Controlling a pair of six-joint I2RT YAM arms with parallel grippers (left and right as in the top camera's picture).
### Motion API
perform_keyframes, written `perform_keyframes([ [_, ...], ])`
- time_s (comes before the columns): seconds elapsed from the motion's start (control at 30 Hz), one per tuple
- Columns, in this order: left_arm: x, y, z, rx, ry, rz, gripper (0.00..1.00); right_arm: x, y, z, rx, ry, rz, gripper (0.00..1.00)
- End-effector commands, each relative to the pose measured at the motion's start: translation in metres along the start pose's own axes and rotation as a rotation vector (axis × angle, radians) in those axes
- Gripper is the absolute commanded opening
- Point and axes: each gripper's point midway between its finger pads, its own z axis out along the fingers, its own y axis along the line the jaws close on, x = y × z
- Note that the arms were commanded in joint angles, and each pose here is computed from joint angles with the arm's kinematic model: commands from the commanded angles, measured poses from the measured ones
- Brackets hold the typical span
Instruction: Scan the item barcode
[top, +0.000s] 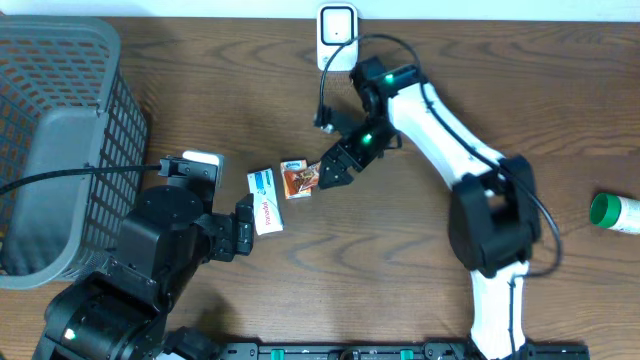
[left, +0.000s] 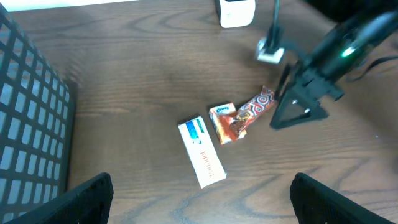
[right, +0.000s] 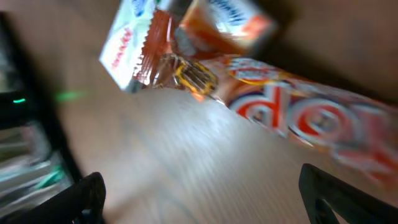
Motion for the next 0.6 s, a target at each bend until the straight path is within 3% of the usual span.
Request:
perform_keyframes([
  [0.0, -0.001, 0.000, -0.002, -0.002, -0.006, -0.012, 0.91, -0.010, 0.017, -0.037, 0.186, -0.033, -0.047, 0.94],
  [0.07, -0.001, 0.000, -0.002, -0.002, -0.006, -0.012, 0.91, -0.013, 0.028, -0.045, 0.208, -0.048, -0.085, 0.94],
  [0.13, -0.001, 0.001, -0.002, -0.002, -0.006, -0.012, 0.91, -0.015, 0.026, -0.048, 0.267, -0.045, -0.106, 0.86],
  [0.2, -0.001, 0.000, -0.002, -0.002, -0.006, -0.012, 0.91, -0.012, 0.014, -0.050, 0.370, -0.020, -0.070, 0.84],
  [0.27, -0.001, 0.000, -0.002, -0.002, -0.006, -0.012, 0.91, -0.007, 0.001, -0.050, 0.475, -0.003, 0.062, 0.88],
  [0.33, -0.001, 0.000, -0.002, -0.002, -0.006, -0.012, 0.91, -0.005, 0.001, -0.048, 0.526, -0.013, 0.184, 0.83],
  [0.37, -0.001, 0.000, -0.002, -0.002, -0.006, -0.012, 0.91, -0.006, 0.003, -0.047, 0.532, -0.029, 0.231, 0.84],
  [0.43, -0.001, 0.000, -0.002, -0.002, -0.006, -0.012, 0.91, -0.011, 0.006, -0.045, 0.528, -0.087, 0.383, 0.98],
  [0.5, -0.001, 0.001, -0.002, -0.002, -0.006, -0.012, 0.91, -0.010, 0.009, -0.043, 0.520, -0.129, 0.566, 0.96],
  [0.57, -0.001, 0.000, -0.002, -0.002, -0.006, -0.012, 0.91, -0.009, 0.013, -0.040, 0.517, -0.141, 0.632, 0.99],
])
